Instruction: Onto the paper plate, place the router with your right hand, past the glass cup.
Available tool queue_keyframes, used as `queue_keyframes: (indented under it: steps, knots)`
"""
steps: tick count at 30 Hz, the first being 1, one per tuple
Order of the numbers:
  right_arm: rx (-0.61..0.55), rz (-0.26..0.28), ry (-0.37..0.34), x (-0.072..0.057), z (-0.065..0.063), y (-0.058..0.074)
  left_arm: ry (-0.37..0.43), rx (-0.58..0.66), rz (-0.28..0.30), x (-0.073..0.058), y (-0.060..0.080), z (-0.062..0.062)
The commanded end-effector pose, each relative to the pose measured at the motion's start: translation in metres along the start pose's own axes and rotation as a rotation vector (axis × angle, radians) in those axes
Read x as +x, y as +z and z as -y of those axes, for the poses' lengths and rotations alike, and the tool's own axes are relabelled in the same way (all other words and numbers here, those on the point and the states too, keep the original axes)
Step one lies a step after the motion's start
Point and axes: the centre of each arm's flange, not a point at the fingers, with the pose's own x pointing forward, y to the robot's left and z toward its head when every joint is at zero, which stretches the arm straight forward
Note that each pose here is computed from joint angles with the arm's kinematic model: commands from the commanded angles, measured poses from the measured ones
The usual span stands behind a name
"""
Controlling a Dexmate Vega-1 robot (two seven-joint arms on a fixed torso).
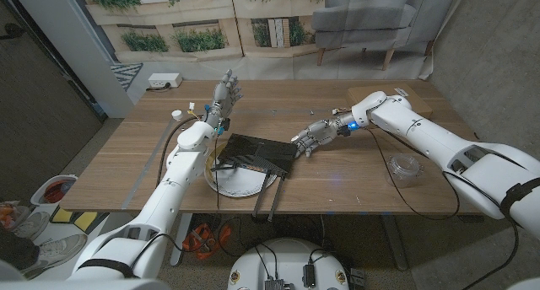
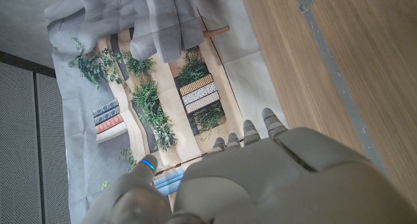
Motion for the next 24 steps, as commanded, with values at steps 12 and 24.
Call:
queue_keyframes:
  steps: [12, 24]
  knots:
    - [0.008, 0.091, -0.085, -0.019, -0.004, 0.004, -0.002, 0.004, 0.007, -0.009, 0.004, 0.001]
    - [0.009, 0.154, -0.157, -0.032, -0.009, 0.006, -0.008, 0.005, 0.01, -0.014, 0.006, 0.0]
